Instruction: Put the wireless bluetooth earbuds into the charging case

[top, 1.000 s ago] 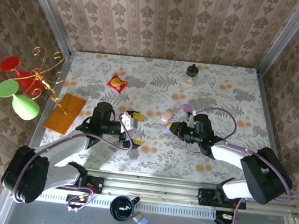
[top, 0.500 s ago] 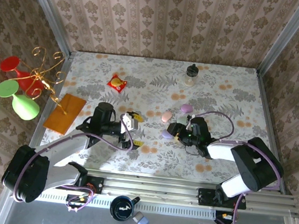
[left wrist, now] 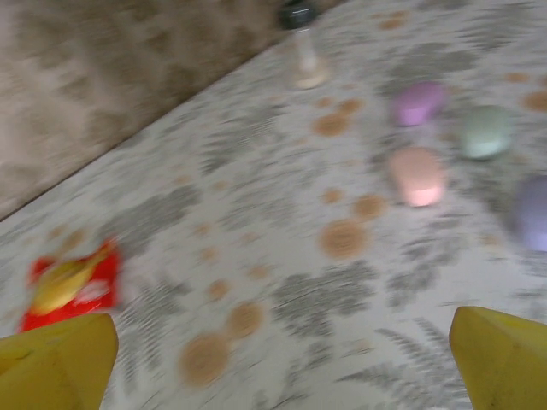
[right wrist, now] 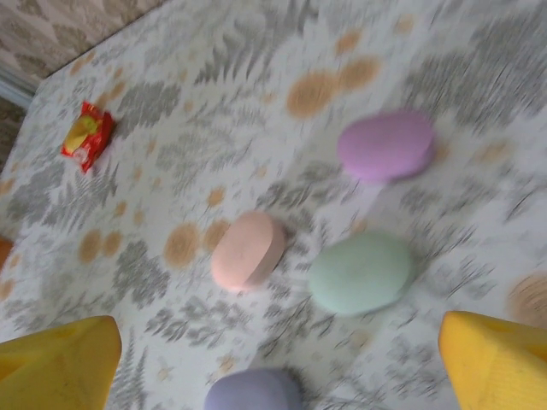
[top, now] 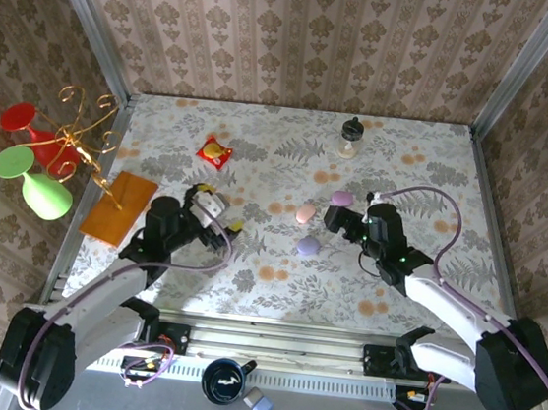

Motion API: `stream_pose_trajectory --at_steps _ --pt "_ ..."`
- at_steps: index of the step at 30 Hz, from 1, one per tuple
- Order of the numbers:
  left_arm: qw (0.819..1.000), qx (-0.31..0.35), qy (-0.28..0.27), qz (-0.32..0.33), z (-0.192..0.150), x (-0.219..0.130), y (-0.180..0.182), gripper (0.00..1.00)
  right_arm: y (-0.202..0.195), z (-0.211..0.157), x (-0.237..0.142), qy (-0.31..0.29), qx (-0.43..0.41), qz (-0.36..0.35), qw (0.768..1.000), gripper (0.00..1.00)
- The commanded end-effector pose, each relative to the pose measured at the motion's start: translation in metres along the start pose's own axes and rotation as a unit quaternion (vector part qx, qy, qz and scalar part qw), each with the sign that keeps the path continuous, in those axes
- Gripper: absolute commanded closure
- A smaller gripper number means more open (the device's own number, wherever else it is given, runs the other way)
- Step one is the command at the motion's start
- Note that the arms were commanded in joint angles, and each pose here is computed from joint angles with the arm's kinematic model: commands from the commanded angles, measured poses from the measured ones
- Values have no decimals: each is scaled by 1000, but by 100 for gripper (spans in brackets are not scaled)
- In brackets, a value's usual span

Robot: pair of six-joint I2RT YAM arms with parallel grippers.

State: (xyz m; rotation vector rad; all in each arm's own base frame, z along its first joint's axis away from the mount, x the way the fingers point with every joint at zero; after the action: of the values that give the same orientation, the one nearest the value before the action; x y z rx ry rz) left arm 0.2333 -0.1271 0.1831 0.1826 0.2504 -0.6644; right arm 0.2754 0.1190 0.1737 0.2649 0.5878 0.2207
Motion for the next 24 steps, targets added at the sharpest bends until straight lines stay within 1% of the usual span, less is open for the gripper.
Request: stream_pose_trajectory --at_steps 1,3,6,7,9,12,14,17,22,24 --pt "987 -57 -30 146 -4 -18 36 0 -23 19 -11 -33 -124 -111 985 3" --pt "977 -65 -33 203 -11 -27 50 0 -30 27 -12 -55 -170 -151 972 2" --pt "965 -76 -25 251 -25 -34 64 0 -47 32 -4 -75 -212 -197 954 0" --pt "962 -82 -25 260 -29 -35 68 0 -55 35 -3 -68 -200 -210 955 0" --pt "958 -92 -30 271 -34 -34 76 0 -67 41 2 -59 -193 -203 958 0" --pt "952 -107 -21 287 -43 -30 90 0 -77 49 1 -93 -229 -221 943 0" --pt "949 -121 -19 292 -48 -26 98 0 -94 49 3 -113 -212 -228 943 0" --pt "946 -127 -15 297 -53 -16 109 0 -112 42 9 -116 -182 -218 952 0" --pt "940 -131 -13 314 -52 2 131 0 -118 29 24 -123 -190 -190 955 0" --pt "938 -142 -15 317 -53 9 140 0 -116 30 27 -113 -201 -174 957 0"
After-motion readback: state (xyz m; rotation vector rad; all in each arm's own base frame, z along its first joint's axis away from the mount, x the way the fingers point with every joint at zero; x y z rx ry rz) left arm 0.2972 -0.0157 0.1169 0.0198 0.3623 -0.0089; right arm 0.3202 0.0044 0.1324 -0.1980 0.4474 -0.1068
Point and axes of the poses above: each hand's point on the last joint's axis, 136 mm out from that joint toward the fingers, its own x axis out along the fingers, its own y axis along the line the jaws close on, z = x × y, the point moved 6 cm from there along -x, back along the fingers, and after that the axes turned 10 degrees about -x, right-handed, at the moved point
